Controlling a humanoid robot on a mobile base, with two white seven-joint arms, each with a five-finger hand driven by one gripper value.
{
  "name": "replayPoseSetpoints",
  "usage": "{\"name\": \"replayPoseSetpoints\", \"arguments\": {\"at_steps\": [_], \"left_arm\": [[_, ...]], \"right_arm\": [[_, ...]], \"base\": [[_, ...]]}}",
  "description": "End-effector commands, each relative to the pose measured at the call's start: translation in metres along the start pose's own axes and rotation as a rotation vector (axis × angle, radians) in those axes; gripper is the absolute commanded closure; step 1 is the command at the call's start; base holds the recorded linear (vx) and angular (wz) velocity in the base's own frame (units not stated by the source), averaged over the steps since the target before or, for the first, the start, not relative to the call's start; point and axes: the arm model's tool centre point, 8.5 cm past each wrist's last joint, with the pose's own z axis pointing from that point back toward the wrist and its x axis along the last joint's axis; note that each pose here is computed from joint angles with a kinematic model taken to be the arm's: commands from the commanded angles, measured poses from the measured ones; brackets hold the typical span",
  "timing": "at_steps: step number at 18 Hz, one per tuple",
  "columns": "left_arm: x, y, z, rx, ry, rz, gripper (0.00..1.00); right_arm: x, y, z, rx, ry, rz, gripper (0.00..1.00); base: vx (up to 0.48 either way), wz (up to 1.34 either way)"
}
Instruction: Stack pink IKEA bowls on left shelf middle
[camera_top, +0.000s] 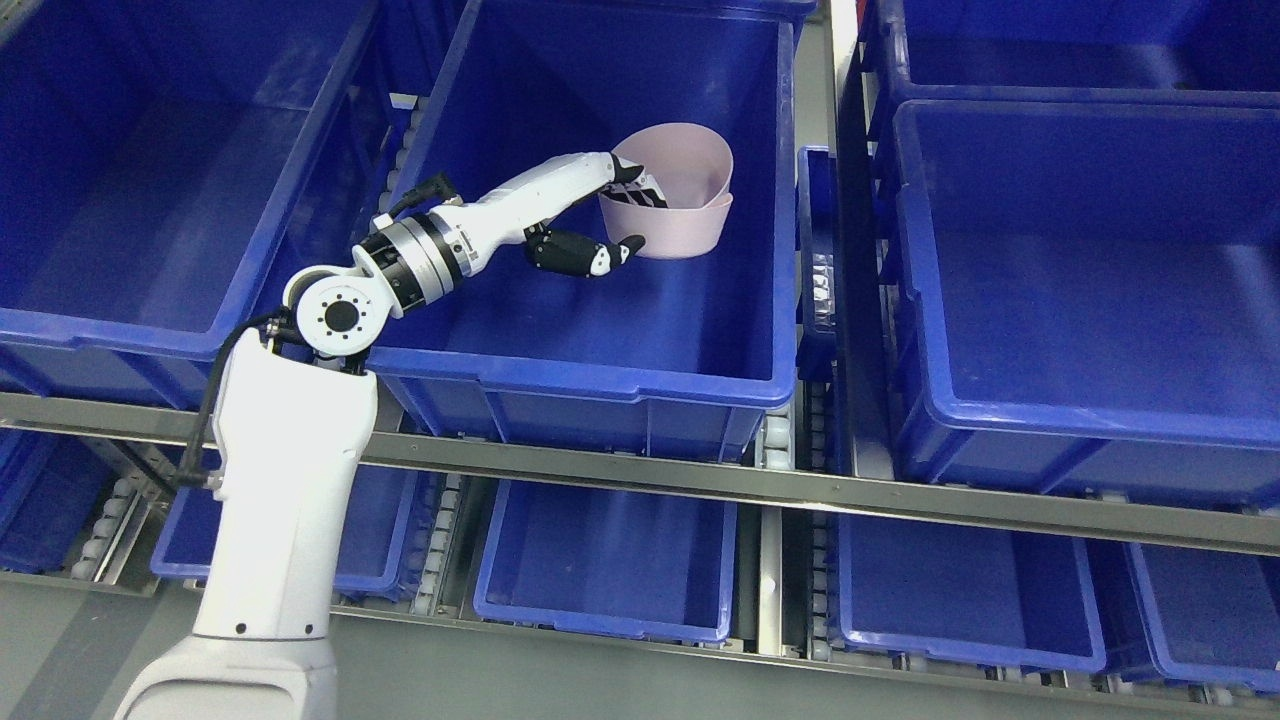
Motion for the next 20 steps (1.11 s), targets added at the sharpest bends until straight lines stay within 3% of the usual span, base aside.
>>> {"name": "replayPoseSetpoints", "arguments": {"at_steps": [1,4,7,9,10,13,17,20], "left_arm": [[-0.021,-0.001,0.01,0.02,0.045,0.038,0.36],[-0.02,0.008,0.011,0.101,0.04,0.036,0.21],[-0.016,0.033,0.013,0.384,0.016,0.059,0.05],[-0.012,0.052,0.021,0.671,-0.048,0.183,0.04],[-0.014,0.06,0.028,0.833,-0.087,0.332,0.04],[-0.029,0.066,0.046,1.025,-0.113,0.643,0.03],[-0.014,0.086,0.07,1.179,-0.02,0.685,0.0],[-0.003,0.079,0.066,1.142,-0.016,0.687,0.0]], "right_arm": [[-0.007,-0.011,-0.001,-0.01,-0.006,-0.011,0.0],[-0.007,-0.011,-0.001,-0.01,-0.006,-0.011,0.0],[-0.007,-0.011,-0.001,-0.01,-0.006,-0.011,0.0],[-0.007,-0.011,-0.001,-0.01,-0.005,-0.011,0.0],[-0.007,-0.011,-0.001,-0.01,-0.005,-0.011,0.0],[-0.007,-0.011,-0.001,-0.01,-0.005,-0.011,0.0],[-0.007,-0.011,-0.001,-0.01,-0.006,-0.011,0.0],[-0.007,-0.011,-0.001,-0.01,-0.006,-0.012,0.0]], "base": [[0.0,0.0],[0.0,0.0],[0.0,0.0],[0.0,0.0],[0.0,0.0],[0.0,0.0],[0.0,0.0],[0.0,0.0]]}}
